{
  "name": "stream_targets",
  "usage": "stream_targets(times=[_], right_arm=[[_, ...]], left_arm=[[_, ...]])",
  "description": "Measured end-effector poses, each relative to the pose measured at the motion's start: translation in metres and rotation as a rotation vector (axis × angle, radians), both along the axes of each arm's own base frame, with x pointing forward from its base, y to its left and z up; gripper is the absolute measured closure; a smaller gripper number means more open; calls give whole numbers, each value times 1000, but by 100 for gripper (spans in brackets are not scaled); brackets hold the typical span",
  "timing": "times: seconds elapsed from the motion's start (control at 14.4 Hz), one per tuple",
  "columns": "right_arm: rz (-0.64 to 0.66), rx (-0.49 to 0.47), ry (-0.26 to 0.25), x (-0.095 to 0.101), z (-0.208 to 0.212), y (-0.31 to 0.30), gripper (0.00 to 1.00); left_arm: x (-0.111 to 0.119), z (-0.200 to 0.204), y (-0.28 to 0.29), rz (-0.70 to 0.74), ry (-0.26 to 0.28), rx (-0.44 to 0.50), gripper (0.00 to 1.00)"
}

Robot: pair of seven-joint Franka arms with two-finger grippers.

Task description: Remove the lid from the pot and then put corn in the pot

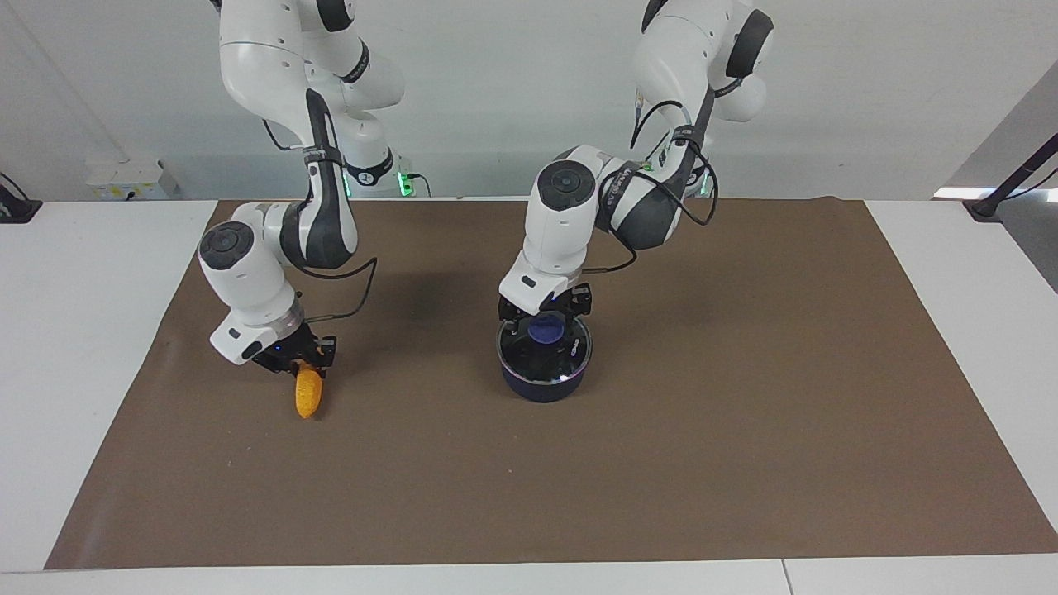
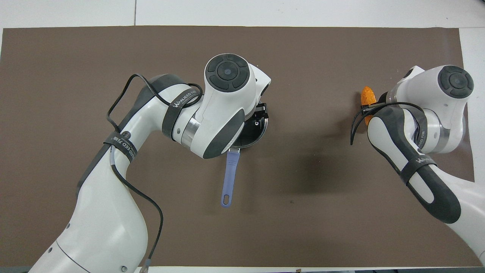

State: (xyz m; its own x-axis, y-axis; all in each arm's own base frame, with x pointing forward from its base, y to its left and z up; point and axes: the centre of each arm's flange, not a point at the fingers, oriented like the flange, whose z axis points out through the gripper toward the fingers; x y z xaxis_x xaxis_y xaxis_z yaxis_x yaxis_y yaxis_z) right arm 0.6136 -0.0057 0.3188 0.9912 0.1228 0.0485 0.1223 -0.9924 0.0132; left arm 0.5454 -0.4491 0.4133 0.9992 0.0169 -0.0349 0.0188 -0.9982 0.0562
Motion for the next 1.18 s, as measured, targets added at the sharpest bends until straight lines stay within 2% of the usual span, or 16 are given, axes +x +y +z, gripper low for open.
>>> stream_targets(times=[0.42,0.48,0.62,0.97,1.18], right_arm=[[10,2,31,6,17,6,60],[17,4,38,9,25,11,60],[26,10,55,13,42,23,60],[67,14,60,16,64,53,60],[51,15,76,19,94,82,60]], left_arm=[[1,-3,1,-1,-8,13,4],[2,-3,1,-2,-10,15,11],[3,-3,4,-2,-15,27,31],[3,-3,3,-3,-15,28,31],[3,-3,3,-3,-15,28,31]])
